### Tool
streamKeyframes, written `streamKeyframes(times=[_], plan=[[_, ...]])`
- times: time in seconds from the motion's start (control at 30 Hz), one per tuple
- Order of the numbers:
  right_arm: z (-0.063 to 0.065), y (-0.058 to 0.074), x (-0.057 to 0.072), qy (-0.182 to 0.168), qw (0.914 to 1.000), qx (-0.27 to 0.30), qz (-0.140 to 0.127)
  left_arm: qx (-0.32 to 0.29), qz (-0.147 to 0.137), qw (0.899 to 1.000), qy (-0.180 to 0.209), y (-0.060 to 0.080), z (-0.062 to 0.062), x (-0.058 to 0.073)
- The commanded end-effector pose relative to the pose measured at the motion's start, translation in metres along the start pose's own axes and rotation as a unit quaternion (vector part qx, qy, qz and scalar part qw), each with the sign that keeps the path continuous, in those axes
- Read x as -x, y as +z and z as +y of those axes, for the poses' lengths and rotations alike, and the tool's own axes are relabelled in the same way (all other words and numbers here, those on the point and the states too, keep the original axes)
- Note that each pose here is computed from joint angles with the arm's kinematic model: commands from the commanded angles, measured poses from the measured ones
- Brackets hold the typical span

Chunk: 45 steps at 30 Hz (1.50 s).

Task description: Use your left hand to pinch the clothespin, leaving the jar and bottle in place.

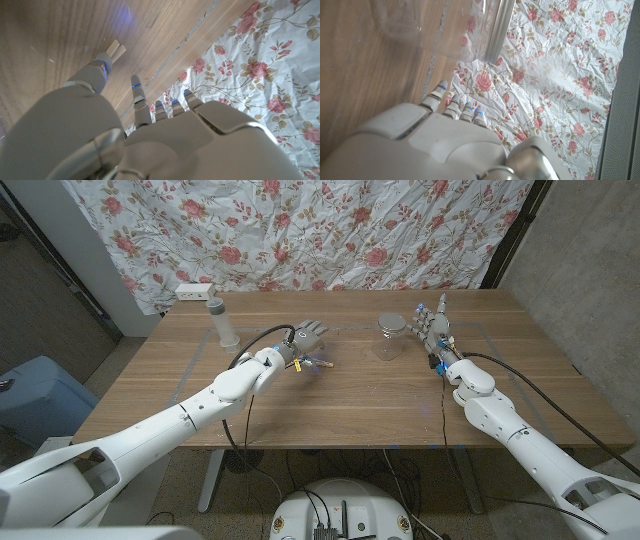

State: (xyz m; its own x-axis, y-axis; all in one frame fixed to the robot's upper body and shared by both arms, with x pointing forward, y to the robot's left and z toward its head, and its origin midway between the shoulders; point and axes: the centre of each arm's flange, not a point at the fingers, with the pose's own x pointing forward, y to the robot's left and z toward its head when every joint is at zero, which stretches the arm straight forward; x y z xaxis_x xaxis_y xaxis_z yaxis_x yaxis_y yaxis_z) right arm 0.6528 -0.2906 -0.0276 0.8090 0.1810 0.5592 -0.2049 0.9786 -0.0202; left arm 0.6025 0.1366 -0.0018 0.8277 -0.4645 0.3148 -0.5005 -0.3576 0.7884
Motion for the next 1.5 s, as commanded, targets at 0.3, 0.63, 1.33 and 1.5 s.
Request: streamKeyframes(times=[0.3,0.63,1.33,1.5], plan=[[0.0001,-0.0001,-0.0002,0.000,1.0000,0.000,0.000,0.014,0.015,1.000,-0.006,-0.0003,-0.0100,-0.0033],[0.0001,-0.0002,-0.0002,0.000,1.0000,0.000,0.000,0.022,0.023,0.999,0.003,-0.0019,-0.0093,-0.0025],[0.0003,0.0001,-0.0001,0.000,1.0000,0.000,0.000,0.040,0.035,0.999,0.009,-0.0026,-0.0135,-0.0034],[0.0003,0.0000,-0.0002,0.000,1.0000,0.000,0.000,0.044,0.033,0.998,0.006,-0.0013,-0.0150,-0.0054]])
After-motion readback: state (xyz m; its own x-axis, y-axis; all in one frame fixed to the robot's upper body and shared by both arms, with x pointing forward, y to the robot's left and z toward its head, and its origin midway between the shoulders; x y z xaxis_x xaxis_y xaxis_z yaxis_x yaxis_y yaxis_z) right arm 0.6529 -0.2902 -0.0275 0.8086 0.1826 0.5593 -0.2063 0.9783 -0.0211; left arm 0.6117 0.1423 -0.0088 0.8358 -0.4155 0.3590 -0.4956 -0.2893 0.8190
